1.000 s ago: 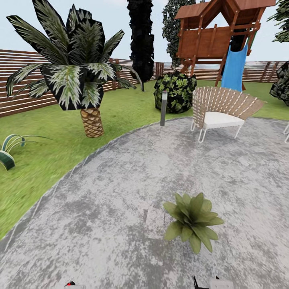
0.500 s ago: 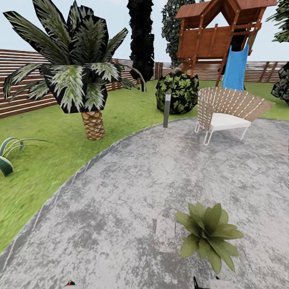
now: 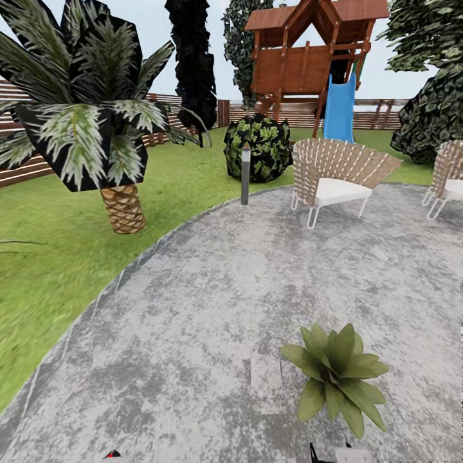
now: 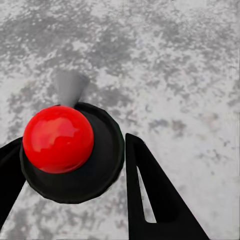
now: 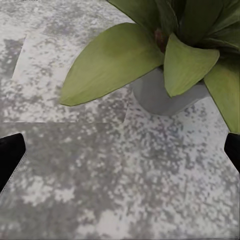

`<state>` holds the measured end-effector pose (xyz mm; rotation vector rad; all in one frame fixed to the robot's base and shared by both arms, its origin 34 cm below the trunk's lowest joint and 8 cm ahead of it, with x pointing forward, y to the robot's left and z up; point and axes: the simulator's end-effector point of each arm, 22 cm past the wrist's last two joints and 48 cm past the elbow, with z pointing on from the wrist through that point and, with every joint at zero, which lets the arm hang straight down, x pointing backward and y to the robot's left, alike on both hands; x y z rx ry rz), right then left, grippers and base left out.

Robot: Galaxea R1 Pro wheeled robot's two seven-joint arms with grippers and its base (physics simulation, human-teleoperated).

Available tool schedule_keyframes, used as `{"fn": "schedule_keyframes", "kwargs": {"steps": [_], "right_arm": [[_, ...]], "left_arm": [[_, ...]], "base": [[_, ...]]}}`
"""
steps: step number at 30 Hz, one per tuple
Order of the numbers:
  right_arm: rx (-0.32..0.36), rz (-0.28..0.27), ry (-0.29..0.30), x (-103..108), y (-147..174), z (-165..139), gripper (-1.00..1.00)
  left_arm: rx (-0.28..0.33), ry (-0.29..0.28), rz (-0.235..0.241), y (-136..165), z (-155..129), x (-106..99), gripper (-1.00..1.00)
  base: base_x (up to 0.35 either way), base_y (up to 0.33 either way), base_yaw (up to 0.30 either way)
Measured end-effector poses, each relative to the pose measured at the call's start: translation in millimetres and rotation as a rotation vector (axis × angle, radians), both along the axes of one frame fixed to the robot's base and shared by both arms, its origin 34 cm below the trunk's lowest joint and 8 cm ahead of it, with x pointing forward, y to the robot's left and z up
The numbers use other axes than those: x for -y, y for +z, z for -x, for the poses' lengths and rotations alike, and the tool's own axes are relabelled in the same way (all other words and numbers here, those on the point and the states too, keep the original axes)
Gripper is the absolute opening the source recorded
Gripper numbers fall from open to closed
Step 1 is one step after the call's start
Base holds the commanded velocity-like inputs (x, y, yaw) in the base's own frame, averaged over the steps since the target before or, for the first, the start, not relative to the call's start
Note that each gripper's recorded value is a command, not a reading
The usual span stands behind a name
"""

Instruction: Pick up the pesticide atomizer in the garden and spray insectifuge to fully cover both potted plants in the garden.

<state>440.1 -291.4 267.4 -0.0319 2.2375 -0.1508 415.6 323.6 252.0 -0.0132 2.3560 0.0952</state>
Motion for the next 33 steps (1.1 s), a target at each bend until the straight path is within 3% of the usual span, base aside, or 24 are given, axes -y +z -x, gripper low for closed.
{"fn": "schedule_keyframes", "kwargs": {"steps": [33], "right_arm": [[0.000,0.000,0.000,-0.2,-0.1,0.0,1.00]], "left_arm": [[0.000,-0.001,0.000,-0.1,0.0,0.1,-1.00]], "base": [[0.011,0.286,-0.293]]}}
